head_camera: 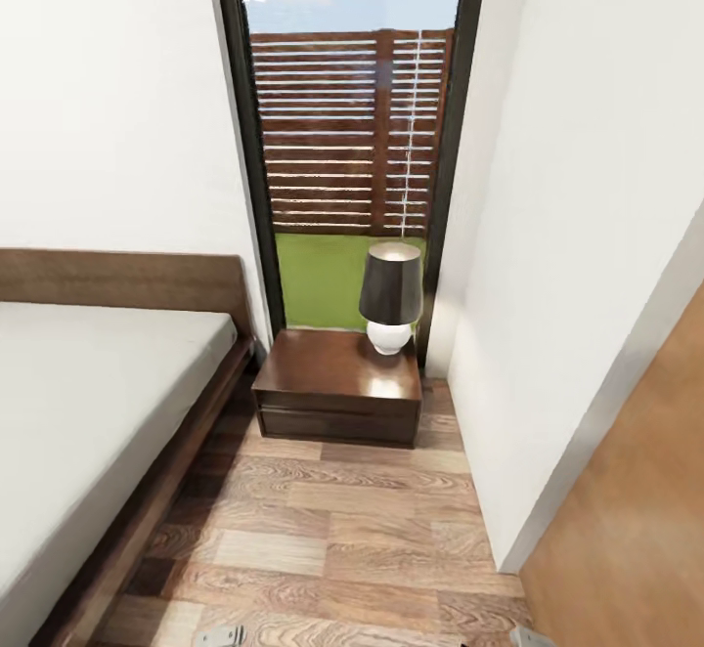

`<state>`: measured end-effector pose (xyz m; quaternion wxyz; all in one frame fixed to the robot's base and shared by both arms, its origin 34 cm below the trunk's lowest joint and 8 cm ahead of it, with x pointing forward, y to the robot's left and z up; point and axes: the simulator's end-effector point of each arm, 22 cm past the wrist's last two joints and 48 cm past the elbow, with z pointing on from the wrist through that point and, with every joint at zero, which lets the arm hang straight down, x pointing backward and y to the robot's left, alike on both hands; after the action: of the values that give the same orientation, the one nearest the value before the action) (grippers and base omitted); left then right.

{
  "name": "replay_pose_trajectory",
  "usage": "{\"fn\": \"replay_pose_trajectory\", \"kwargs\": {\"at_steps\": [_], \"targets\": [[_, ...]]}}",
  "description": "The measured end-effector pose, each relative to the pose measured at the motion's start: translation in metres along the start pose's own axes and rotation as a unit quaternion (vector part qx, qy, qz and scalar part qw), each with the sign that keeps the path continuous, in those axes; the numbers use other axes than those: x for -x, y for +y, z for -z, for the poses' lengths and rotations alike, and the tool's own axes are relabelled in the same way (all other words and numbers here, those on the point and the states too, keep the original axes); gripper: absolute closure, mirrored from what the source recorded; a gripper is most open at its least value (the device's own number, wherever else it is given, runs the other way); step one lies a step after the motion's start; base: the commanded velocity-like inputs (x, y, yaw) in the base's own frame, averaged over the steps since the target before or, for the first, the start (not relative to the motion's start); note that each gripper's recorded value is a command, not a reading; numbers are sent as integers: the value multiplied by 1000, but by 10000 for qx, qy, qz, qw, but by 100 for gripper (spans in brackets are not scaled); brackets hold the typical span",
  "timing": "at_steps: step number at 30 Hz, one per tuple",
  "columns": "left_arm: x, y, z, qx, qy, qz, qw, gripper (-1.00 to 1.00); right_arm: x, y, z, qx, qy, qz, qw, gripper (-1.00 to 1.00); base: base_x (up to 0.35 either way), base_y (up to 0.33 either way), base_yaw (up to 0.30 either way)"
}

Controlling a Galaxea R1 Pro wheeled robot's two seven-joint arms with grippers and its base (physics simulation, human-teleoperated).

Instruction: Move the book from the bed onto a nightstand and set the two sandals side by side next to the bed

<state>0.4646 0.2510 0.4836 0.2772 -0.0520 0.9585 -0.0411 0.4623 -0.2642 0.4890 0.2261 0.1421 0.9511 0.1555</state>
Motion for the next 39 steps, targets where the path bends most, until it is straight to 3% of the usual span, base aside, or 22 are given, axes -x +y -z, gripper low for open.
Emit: {"fn": "replay_pose_trajectory", "kwargs": {"at_steps": [10, 29, 39], "targets": [[0, 0, 0, -3, 0, 1, 10000, -100, 0, 0, 0, -2, -1, 0, 10000, -100, 318, 0, 248], [0, 0, 0, -2, 2, 1, 10000, -100, 0, 0, 0, 0, -1, 1, 10000, -100, 311, -47, 29], [-2, 0, -1, -1, 28, 1, 10000, -100, -2, -1, -1, -10, 21, -7, 10000, -100, 152, -98, 254]]}}
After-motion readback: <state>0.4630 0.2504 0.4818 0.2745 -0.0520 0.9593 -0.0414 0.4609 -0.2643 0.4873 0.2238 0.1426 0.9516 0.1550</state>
